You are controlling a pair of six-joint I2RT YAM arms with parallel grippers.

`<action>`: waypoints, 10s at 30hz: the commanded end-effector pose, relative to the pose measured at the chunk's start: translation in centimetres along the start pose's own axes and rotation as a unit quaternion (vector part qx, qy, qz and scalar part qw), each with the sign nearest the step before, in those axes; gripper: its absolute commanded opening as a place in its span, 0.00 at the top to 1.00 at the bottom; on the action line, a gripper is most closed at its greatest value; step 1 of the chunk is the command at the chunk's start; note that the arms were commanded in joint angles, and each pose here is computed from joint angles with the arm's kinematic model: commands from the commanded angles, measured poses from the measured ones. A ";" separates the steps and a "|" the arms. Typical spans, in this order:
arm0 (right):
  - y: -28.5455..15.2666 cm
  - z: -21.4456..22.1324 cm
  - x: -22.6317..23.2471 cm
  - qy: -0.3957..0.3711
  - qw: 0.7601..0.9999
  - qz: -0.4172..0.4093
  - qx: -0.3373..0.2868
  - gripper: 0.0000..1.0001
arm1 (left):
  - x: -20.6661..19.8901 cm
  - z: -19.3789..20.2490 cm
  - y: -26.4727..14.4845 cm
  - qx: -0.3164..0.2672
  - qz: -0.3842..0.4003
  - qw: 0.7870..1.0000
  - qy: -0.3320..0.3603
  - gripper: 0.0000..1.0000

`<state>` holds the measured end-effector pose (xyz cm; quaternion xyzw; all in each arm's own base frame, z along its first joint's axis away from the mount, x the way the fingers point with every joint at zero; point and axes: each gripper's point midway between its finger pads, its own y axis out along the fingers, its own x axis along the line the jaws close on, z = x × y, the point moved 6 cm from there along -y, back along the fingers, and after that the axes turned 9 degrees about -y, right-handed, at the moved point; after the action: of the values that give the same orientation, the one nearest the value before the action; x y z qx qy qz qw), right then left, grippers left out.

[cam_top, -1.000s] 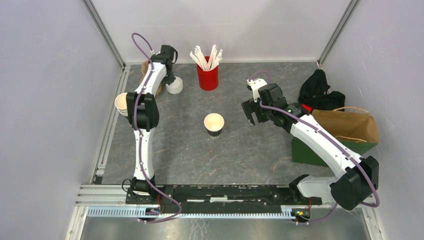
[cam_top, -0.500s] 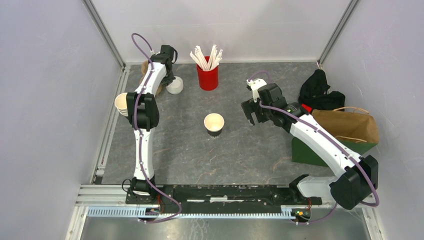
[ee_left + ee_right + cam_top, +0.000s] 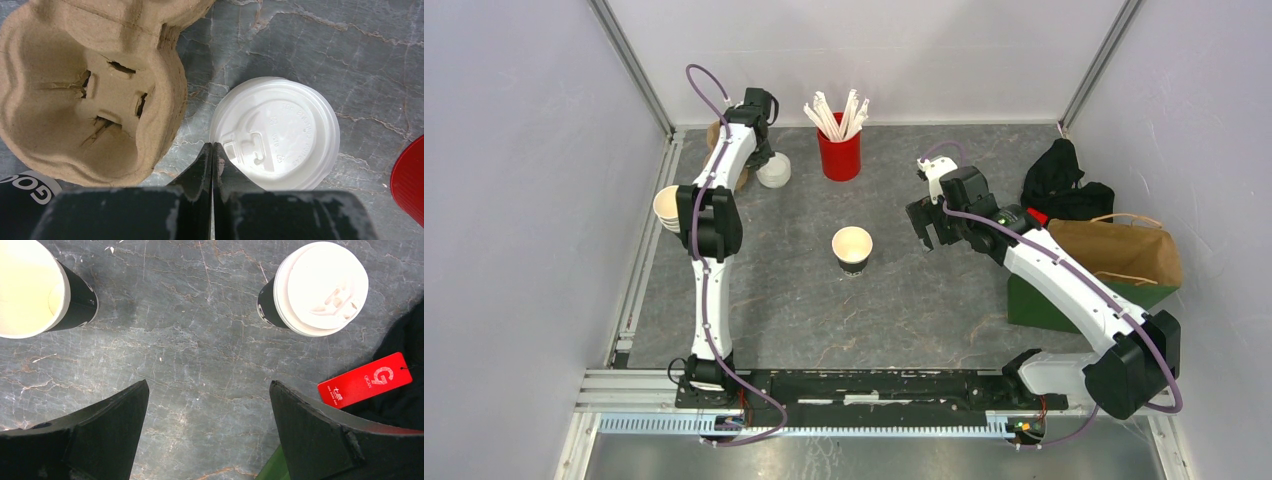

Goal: Pack the takeout coffee

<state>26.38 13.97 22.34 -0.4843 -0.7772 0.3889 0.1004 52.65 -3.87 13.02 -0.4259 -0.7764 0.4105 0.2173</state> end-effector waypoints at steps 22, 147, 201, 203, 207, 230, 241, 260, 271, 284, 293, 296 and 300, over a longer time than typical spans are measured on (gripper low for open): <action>-0.4 -1.2 -0.2 0.007 0.999 0.001 -0.032 0.02 | 0.2 -1.2 -0.9 0.005 0.024 1.000 -0.010 0.96; -0.4 -1.0 0.1 0.006 0.999 -0.010 -0.034 0.02 | 0.1 -2.3 -1.9 0.016 0.061 0.997 -0.050 0.68; -0.3 -1.0 0.4 0.001 0.999 -0.011 -0.035 0.02 | 0.8 -1.3 0.9 0.022 0.022 0.999 -0.014 0.78; -0.3 -1.0 0.4 0.000 0.999 -0.011 -0.035 0.02 | 0.8 -1.3 1.0 0.021 0.020 0.999 -0.014 0.79; -0.3 -1.0 0.4 0.000 0.999 -0.010 -0.035 0.02 | 0.8 -1.2 1.1 0.022 0.018 0.999 -0.014 0.79; -0.3 -1.0 0.4 -0.001 0.999 -0.011 -0.036 0.02 | 0.7 -2.5 -0.9 0.006 0.036 0.999 -0.019 0.78; -0.3 -1.1 0.6 -0.003 0.999 -0.012 -0.036 0.02 | 0.9 -2.5 -1.0 0.005 0.033 0.999 -0.015 0.84; -0.3 -1.3 0.6 -0.009 0.999 -0.008 -0.036 0.02 | 1.0 -2.6 -1.4 0.004 0.035 0.999 -0.010 0.82; -0.3 -1.3 0.7 -0.010 0.999 -0.008 -0.036 0.02 | 1.3 -2.4 -1.6 0.006 0.028 1.000 -0.004 0.83; -0.3 -1.3 0.7 -0.008 0.999 -0.011 -0.036 0.02 | 1.7 -2.2 -1.9 0.007 0.021 1.000 0.004 0.82; -0.3 -1.2 0.8 -0.008 0.999 -0.012 -0.037 0.02 | 1.7 -2.1 -1.8 0.011 0.022 1.000 0.005 0.77; -0.3 -1.2 0.7 -0.009 0.999 -0.011 -0.036 0.02 | 1.8 -2.1 -2.0 0.010 0.022 1.000 0.007 0.75; -0.2 -1.2 0.7 -0.009 0.999 -0.011 -0.036 0.02 | 2.0 -2.4 -2.3 0.006 0.021 1.000 0.008 0.74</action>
<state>26.22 14.97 22.34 -0.4691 -0.7922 0.3785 0.0947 52.40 -2.68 11.78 -0.4175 -0.7553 0.4503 0.2290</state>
